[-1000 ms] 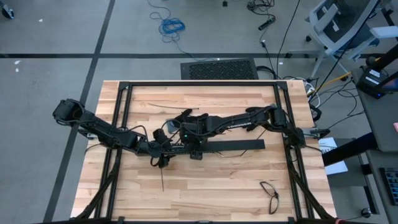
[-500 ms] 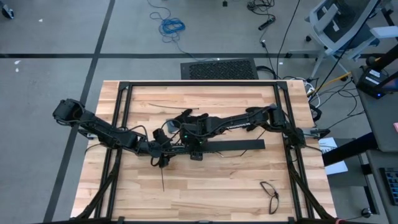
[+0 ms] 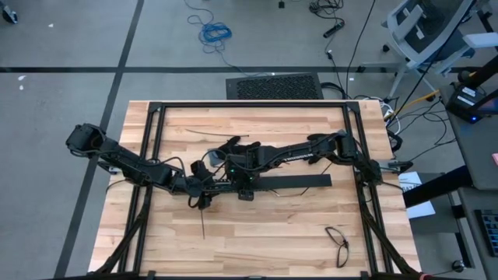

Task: Ziptie cables
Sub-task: Close the cable duct

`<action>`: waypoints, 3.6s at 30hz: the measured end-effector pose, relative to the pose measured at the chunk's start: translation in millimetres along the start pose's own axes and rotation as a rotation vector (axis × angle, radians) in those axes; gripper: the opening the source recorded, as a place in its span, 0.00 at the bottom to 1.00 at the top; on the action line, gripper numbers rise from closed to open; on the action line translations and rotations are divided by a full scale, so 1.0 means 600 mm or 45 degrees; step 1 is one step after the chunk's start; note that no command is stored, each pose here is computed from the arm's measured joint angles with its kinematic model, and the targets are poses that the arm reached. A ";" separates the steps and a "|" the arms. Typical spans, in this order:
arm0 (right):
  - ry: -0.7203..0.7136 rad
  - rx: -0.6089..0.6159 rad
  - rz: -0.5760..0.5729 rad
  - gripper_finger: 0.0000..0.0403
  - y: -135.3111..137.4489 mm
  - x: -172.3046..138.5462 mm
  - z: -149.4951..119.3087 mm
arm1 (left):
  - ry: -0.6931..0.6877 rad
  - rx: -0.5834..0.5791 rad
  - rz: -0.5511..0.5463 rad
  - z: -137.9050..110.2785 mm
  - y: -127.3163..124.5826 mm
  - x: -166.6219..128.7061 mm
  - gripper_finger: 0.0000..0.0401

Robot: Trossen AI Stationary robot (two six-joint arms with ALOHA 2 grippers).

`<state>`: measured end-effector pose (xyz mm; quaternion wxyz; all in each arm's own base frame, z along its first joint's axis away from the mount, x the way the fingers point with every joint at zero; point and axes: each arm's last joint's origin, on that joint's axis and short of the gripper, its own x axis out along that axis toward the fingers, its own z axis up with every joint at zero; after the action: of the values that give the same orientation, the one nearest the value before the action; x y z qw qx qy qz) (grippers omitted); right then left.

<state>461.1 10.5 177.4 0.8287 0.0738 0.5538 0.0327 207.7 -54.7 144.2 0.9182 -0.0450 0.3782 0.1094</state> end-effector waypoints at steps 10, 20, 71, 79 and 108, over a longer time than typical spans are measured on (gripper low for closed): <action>-0.004 0.002 -0.006 0.67 -0.010 -0.001 0.001 | 0.003 0.002 0.010 -0.001 0.001 0.000 0.93; -0.005 -0.002 -0.003 0.62 -0.011 -0.002 0.001 | 0.003 0.001 0.011 -0.001 0.001 0.000 0.93; -0.085 -0.103 -0.002 0.62 -0.015 -0.003 0.012 | -0.105 -0.025 -0.048 0.002 0.004 0.036 0.80; -0.077 -0.100 -0.002 0.62 -0.016 -0.003 0.011 | -0.109 0.026 -0.029 0.002 0.005 0.036 0.80; -0.085 -0.085 -0.004 0.62 -0.025 -0.005 0.012 | -0.196 0.043 0.020 0.006 0.007 0.071 0.80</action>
<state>466.5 -5.4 180.4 0.8487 0.0462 0.5247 0.0474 238.4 -42.8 116.7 0.9442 -0.0179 0.3086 0.1135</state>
